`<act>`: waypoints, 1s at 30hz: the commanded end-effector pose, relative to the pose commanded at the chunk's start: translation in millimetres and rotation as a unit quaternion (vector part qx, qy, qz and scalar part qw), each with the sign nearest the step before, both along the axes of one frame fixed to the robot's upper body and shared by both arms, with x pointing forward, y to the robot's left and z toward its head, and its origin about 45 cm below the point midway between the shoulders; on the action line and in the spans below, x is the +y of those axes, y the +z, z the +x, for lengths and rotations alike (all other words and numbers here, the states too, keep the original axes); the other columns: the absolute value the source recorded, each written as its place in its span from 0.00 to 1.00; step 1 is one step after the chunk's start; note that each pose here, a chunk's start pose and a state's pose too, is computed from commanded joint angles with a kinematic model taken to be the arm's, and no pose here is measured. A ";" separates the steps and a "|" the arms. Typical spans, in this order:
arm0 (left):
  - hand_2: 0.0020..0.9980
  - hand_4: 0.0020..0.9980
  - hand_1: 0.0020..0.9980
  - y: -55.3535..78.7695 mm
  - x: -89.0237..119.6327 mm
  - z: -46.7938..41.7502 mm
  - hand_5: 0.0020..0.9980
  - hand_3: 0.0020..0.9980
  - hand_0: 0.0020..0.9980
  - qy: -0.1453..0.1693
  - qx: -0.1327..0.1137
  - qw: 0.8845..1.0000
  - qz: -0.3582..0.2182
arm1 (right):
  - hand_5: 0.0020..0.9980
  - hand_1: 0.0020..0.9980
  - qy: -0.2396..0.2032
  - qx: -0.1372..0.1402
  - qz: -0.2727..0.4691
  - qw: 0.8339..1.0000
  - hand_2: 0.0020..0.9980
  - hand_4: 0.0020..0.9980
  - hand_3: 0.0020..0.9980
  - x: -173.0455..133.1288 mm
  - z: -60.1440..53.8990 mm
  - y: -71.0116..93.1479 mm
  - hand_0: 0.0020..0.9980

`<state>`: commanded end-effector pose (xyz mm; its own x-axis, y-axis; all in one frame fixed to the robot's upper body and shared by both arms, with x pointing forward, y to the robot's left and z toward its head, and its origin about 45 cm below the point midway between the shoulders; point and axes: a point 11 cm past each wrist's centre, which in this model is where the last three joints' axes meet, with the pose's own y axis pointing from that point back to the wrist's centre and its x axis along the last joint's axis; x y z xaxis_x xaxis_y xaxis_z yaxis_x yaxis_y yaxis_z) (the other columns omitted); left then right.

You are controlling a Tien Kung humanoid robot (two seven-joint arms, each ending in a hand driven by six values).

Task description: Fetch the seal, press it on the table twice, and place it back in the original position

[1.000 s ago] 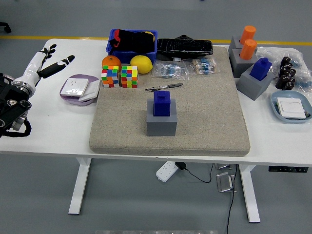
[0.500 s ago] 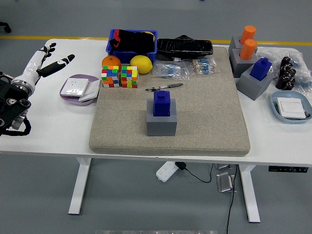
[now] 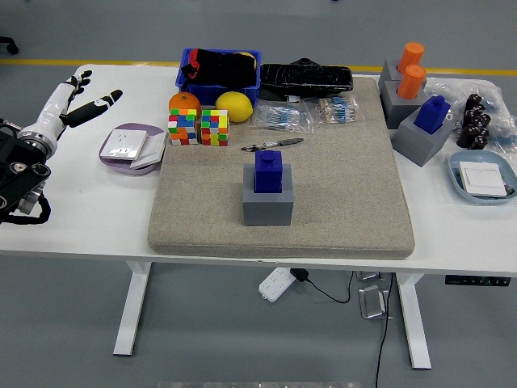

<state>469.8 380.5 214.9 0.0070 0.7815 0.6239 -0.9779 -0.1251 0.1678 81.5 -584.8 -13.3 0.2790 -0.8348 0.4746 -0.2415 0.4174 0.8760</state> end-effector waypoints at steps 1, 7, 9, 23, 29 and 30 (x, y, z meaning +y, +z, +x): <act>0.99 0.86 1.00 0.3 -0.3 0.3 0.66 0.99 1.00 0.000 0.000 1.000 0.000 | 0.54 0.71 0.000 0.000 0.000 1.000 0.69 0.79 0.65 -0.1 0.2 0.1 0.81; 0.99 0.86 1.00 2.2 0.4 1.1 0.66 0.99 1.00 0.000 0.000 1.000 0.001 | 0.54 0.71 0.001 -0.003 0.002 1.000 0.69 0.79 0.65 0.8 2.9 0.2 0.81; 0.99 0.86 1.00 2.2 0.7 1.1 0.66 0.99 1.00 0.001 -0.001 1.000 0.001 | 0.54 0.71 0.001 -0.005 0.001 1.000 0.69 0.79 0.65 0.3 3.7 0.9 0.81; 0.99 0.86 1.00 -3.4 0.2 -1.6 0.66 0.99 1.00 0.000 0.007 1.000 0.000 | 0.55 0.71 0.001 0.000 0.001 1.000 0.69 0.79 0.65 -0.4 1.9 1.0 0.81; 0.99 0.86 1.00 -0.8 -2.5 -0.4 0.66 0.99 1.00 -0.005 0.004 1.000 0.000 | 0.54 0.71 0.003 -0.003 0.001 1.000 0.69 0.79 0.65 0.1 4.9 1.7 0.81; 0.99 0.86 1.00 -0.5 -2.6 -0.2 0.66 0.99 1.00 -0.005 0.004 1.000 0.001 | 0.54 0.71 0.004 -0.003 0.001 1.000 0.69 0.79 0.65 0.0 5.5 2.0 0.81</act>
<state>469.6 377.9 214.4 0.0202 0.7807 0.6246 -0.9776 -0.1155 0.1759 87.0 -584.8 -11.4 0.2818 -0.8340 0.4743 -0.2501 0.4134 0.8755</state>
